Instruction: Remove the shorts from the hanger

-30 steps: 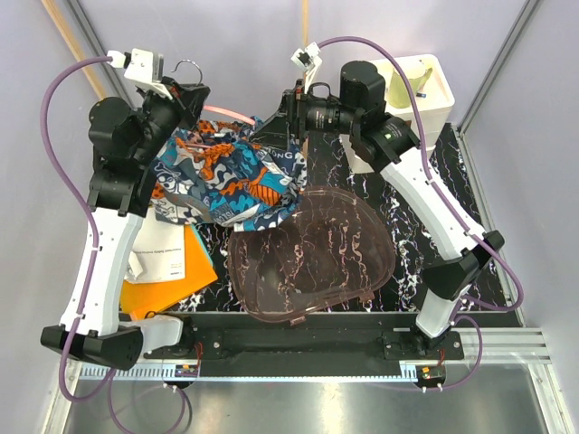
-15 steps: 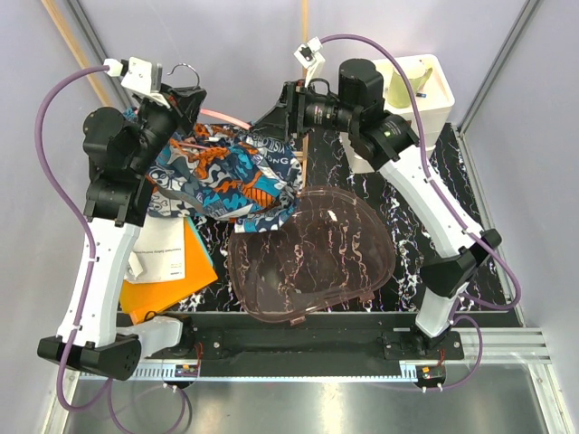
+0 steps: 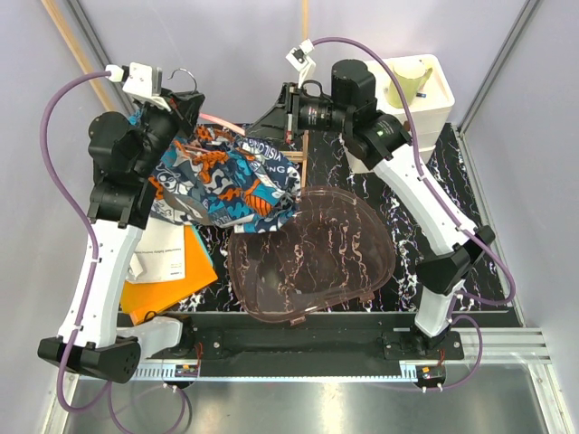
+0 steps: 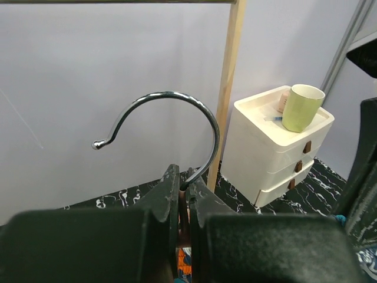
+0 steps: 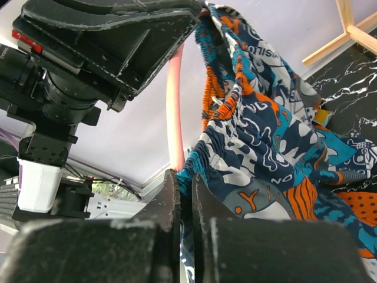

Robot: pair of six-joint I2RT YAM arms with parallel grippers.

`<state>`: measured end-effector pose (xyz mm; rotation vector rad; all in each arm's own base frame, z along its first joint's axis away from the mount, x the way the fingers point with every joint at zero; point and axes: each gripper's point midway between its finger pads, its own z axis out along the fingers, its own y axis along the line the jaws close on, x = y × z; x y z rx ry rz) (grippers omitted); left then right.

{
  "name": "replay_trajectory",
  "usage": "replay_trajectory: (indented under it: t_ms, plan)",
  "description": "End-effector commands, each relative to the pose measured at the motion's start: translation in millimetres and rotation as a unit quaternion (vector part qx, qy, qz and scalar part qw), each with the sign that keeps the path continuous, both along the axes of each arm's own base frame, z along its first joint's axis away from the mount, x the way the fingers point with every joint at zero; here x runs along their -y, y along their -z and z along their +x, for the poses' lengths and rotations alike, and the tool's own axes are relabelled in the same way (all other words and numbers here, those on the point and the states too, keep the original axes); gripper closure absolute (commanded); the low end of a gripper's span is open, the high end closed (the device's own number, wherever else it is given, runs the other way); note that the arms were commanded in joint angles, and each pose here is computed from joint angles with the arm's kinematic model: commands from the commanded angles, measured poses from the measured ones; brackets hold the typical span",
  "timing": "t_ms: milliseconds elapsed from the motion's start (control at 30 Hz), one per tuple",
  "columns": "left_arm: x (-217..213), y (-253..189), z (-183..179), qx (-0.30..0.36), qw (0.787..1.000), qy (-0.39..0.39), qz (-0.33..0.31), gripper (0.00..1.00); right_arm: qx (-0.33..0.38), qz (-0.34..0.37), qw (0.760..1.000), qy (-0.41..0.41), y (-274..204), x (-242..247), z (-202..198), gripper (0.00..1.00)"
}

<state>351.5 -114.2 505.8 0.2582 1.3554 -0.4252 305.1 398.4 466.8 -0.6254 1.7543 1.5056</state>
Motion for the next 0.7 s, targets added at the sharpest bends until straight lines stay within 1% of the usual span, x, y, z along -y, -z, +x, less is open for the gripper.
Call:
replay_trajectory:
  t_ms: [0,67,100,233,267,300,333,433,633,667]
  plan:
    - [-25,-61,-24,0.103,0.992,-0.054,-0.05,1.0,0.017,0.005,0.999,0.044,-11,14,3,1.0]
    - [-29,-66,-27,0.114,0.989,-0.062,-0.065,1.0,0.023,0.003,0.998,0.063,-12,20,4,1.0]
    - [-33,-68,-29,0.118,0.988,-0.072,-0.071,1.0,0.018,-0.003,0.997,0.07,-5,21,6,1.0]
    - [-35,-70,-30,0.124,0.986,-0.076,-0.076,1.0,0.015,0.002,0.997,0.08,-5,29,3,1.0]
    - [-34,-69,-30,0.124,0.986,-0.075,-0.076,1.0,0.01,0.009,0.998,0.069,-7,28,-1,0.98]
    - [-33,-69,-31,0.125,0.987,-0.072,-0.074,1.0,0.011,0.014,0.998,0.064,-8,27,-2,0.85]
    - [-32,-68,-30,0.123,0.987,-0.07,-0.073,1.0,0.013,0.019,0.998,0.06,-11,27,-5,0.79]
    - [-29,-64,-30,0.12,0.989,-0.06,-0.069,1.0,0.009,0.031,0.998,0.048,-15,25,-8,0.7]
    - [-26,-60,-30,0.116,0.989,-0.052,-0.072,1.0,-0.018,0.058,0.998,0.016,-19,16,-13,0.71]
    - [-25,-58,-29,0.113,0.99,-0.051,-0.072,1.0,-0.016,0.063,0.998,0.013,-22,16,-14,0.66]
